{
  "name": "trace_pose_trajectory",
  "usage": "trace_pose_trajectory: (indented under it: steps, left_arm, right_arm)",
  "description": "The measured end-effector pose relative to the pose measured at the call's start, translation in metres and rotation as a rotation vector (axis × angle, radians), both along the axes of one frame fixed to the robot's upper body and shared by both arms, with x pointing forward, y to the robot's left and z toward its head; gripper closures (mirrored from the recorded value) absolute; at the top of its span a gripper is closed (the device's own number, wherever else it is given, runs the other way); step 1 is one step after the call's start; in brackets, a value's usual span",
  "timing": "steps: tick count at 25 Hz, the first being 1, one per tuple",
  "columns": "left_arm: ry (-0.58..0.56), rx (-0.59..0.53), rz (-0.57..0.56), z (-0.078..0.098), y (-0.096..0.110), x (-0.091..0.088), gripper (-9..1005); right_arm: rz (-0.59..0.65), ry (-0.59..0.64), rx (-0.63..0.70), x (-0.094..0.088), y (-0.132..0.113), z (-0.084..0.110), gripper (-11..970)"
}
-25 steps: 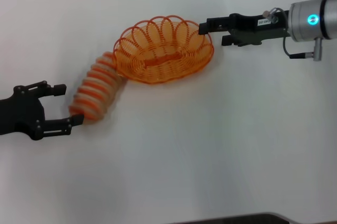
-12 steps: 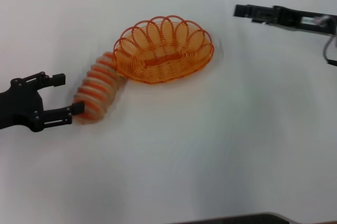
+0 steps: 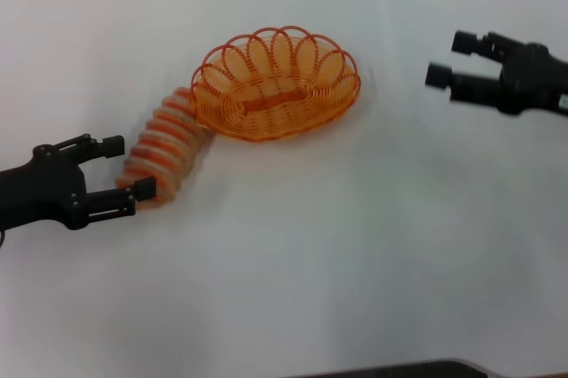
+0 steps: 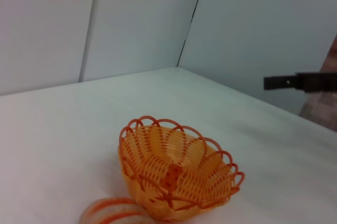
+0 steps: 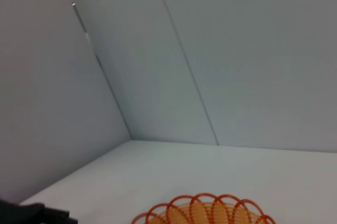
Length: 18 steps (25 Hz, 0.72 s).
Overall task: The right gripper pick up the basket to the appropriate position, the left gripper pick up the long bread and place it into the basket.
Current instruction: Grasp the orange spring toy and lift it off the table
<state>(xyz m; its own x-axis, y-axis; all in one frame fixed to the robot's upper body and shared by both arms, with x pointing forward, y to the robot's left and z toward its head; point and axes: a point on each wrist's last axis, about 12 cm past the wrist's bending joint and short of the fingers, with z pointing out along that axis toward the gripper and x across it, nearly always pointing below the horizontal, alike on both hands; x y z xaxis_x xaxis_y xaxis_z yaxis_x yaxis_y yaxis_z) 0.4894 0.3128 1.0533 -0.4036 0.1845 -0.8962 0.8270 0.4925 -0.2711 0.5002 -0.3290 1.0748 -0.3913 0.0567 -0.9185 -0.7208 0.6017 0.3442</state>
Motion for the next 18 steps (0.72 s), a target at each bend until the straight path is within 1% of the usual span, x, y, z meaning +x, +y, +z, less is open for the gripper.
trace_pose_trajectory:
  steps: [7,13,18]
  left_arm:
    - [0.049,-0.040,0.012,-0.002,-0.005,0.001,141]
    - [0.074,-0.055,0.023,-0.003,-0.008,0.005,141]
    - [0.089,-0.054,0.039,-0.003,-0.009,0.009,141]
  right_arm:
    - [0.065,-0.117,-0.131,-0.026,-0.004,-0.015,22]
    - [0.122,-0.167,-0.227,-0.040,-0.005,-0.028,26]
    - [0.126,-0.217,-0.265,-0.046,-0.006,-0.032,28]
